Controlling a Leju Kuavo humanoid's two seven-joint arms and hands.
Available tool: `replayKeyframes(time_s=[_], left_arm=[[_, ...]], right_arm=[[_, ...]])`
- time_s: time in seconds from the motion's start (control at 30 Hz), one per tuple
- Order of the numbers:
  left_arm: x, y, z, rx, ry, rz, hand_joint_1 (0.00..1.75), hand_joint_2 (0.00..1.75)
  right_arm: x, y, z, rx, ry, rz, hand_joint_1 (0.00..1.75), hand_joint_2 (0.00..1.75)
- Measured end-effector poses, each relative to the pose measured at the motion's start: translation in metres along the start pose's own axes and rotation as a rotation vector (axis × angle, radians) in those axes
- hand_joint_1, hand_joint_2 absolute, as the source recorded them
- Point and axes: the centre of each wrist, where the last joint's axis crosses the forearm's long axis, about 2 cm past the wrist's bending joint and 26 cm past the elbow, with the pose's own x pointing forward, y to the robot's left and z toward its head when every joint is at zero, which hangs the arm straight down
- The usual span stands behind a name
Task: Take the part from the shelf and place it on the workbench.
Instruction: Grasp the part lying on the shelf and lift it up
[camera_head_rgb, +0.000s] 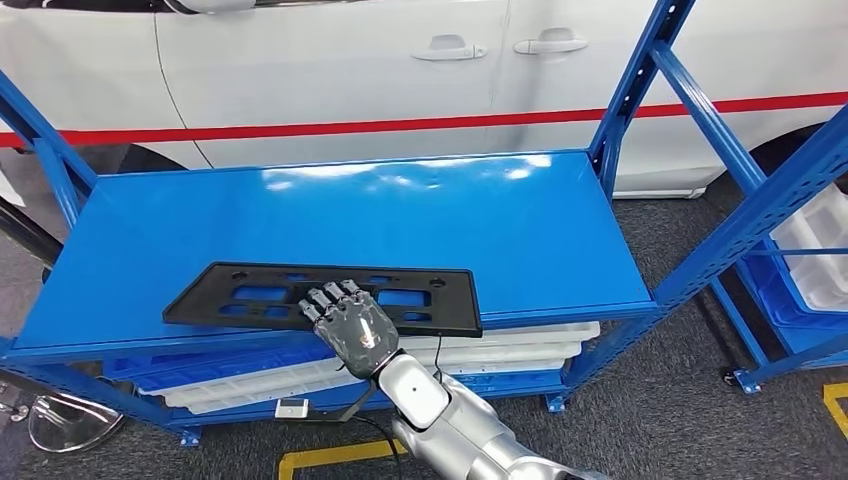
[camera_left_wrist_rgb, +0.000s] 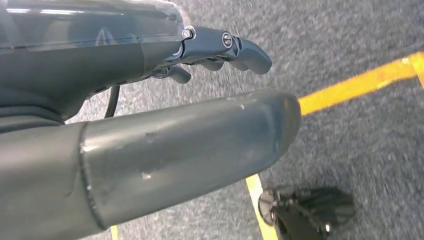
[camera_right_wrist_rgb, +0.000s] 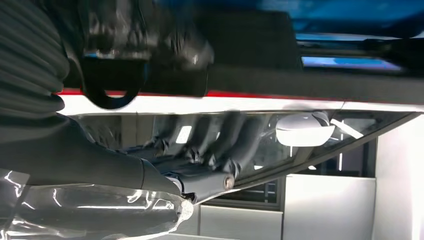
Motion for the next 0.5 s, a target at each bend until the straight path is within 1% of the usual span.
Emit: replayKeyframes(time_s=[0.13, 0.5], left_arm=[[-0.0007, 0.0005, 0.0002, 0.004, 0.000, 0.002, 0.00, 0.00], [-0.0002, -0.0014, 0.0004, 0.002, -0.003, 0.005, 0.00, 0.00]], right_arm=[[-0.0012, 0.0035, 0.0055, 0.012, 0.002, 0.004, 1.75, 1.75], [-0.0033, 0.0024, 0.0070, 0.001, 0.017, -0.001, 1.75, 1.75]])
